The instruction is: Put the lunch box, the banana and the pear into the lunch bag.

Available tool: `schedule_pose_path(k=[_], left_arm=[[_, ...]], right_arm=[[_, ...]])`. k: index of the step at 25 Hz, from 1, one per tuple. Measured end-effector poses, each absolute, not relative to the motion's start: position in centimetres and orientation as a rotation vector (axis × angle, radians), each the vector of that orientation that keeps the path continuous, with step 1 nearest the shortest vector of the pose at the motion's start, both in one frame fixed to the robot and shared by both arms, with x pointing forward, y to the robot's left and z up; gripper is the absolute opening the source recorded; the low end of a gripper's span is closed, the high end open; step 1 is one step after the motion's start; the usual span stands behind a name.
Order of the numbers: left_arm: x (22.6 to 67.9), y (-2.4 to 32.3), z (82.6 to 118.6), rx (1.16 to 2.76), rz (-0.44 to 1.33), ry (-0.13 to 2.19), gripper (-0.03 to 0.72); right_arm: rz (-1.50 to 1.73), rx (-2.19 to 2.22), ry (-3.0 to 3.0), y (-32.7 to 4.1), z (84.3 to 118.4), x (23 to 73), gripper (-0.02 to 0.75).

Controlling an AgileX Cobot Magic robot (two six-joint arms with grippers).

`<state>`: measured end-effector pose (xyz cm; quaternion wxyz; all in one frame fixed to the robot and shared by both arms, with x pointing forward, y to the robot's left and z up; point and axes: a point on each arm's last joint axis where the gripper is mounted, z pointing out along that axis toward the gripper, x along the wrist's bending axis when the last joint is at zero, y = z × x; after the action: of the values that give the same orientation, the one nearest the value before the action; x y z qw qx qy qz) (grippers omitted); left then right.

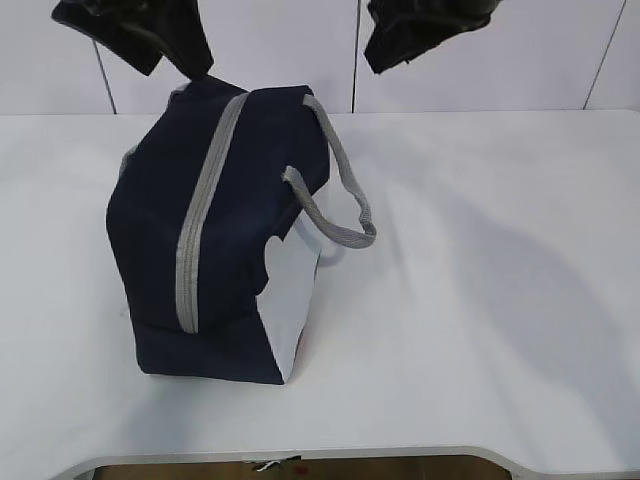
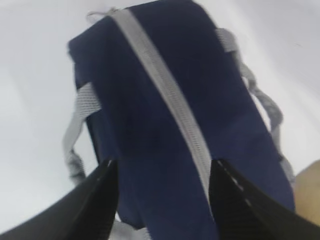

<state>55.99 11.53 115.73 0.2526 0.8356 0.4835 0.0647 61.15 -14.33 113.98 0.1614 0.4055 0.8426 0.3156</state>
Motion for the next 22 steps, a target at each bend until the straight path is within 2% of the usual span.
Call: schedule_pose_path(k=[3, 10, 14, 22], left_arm=[[56.3, 12.2, 115.7, 2.228, 0.187, 1.406, 0.438], [58.5, 14.2, 114.4, 2.141, 0.089, 1.534, 0.435], [59.2, 13.6, 113.0, 2.137, 0.001, 1.547, 0.383], [61.2, 12.6, 109.1, 2.193, -0.095, 1.576, 0.332]], right_arm=[[0.82, 1.198, 2.482, -14.7, 113.9, 60.2, 0.37], [0.69, 1.29, 2.574, -15.2, 113.5, 59.0, 0.37], [0.645, 1.29, 2.585, -15.6, 113.8, 58.6, 0.37], [0.578, 1.271, 2.532, -16.5, 114.7, 58.1, 0.346]])
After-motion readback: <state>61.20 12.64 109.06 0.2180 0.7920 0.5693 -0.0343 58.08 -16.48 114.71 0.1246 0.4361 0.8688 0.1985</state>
